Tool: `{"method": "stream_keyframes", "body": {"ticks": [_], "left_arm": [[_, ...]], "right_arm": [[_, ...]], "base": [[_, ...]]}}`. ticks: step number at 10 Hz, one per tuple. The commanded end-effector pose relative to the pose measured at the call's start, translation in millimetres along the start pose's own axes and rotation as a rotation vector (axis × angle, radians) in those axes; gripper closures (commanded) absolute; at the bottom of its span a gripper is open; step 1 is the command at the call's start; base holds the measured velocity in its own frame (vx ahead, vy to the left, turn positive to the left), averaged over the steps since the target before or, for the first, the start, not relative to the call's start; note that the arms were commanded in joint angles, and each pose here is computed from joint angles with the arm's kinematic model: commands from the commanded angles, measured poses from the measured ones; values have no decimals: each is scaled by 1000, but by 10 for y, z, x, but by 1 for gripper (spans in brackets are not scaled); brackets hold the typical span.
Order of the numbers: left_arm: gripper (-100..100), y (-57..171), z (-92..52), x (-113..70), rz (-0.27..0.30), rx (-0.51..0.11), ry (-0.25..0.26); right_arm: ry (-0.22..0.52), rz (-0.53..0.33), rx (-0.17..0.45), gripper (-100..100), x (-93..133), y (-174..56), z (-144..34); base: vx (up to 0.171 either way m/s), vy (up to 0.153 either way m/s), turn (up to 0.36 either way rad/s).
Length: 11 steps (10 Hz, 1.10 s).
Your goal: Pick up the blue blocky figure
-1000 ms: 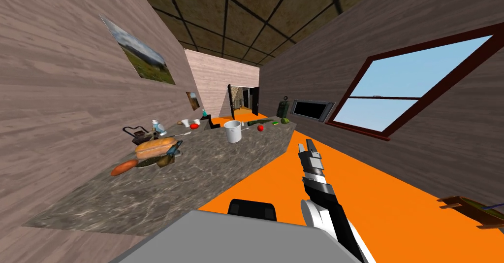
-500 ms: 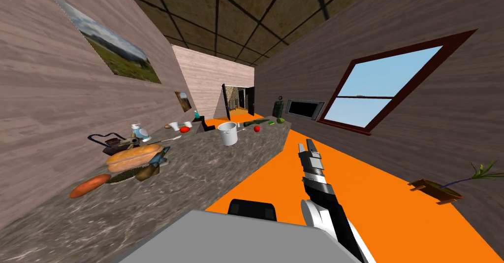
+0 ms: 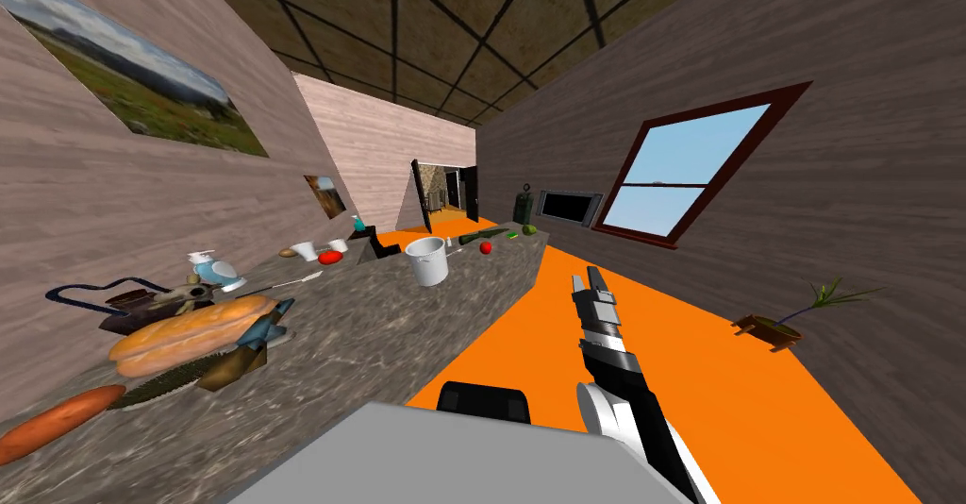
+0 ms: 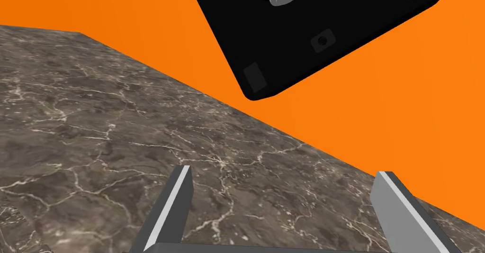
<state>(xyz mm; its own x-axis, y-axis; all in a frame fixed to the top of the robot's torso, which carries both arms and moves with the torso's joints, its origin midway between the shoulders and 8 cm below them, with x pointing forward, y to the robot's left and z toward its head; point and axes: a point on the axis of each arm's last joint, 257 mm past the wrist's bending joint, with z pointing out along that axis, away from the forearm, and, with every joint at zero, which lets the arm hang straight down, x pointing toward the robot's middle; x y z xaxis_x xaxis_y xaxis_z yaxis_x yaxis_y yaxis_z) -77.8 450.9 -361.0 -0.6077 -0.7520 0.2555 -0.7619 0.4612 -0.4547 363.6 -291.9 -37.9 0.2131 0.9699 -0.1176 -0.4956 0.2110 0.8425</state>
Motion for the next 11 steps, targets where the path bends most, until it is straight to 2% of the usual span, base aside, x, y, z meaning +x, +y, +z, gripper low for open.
{"method": "stream_keyframes", "body": {"ticks": [1, 3, 4, 6, 7, 11], "left_arm": [[-100, 64, -88, -59, -11, -38, 2], [-100, 331, -413, -242, -68, -149, -24], [-100, 325, -430, -264, -61, -156, -20], [-100, 501, -739, -498, -102, -250, -59], [-100, 494, -749, -514, -103, -254, -57], [-100, 609, -1266, -1066, -162, -385, -160]], "right_arm": [[0, 0, 0, 0, 0, 0, 0], [0, 0, 0, 0, 0, 0, 0], [0, 0, 0, 0, 0, 0, 0], [0, 0, 0, 0, 0, 0, 0], [0, 0, 0, 0, 0, 0, 0], [0, 0, 0, 0, 0, 0, 0]], "base": [[30, 46, -99], [47, 69, -266], [35, 77, -113], [30, 85, -257], [22, 94, -122], [21, 118, -269]]}}
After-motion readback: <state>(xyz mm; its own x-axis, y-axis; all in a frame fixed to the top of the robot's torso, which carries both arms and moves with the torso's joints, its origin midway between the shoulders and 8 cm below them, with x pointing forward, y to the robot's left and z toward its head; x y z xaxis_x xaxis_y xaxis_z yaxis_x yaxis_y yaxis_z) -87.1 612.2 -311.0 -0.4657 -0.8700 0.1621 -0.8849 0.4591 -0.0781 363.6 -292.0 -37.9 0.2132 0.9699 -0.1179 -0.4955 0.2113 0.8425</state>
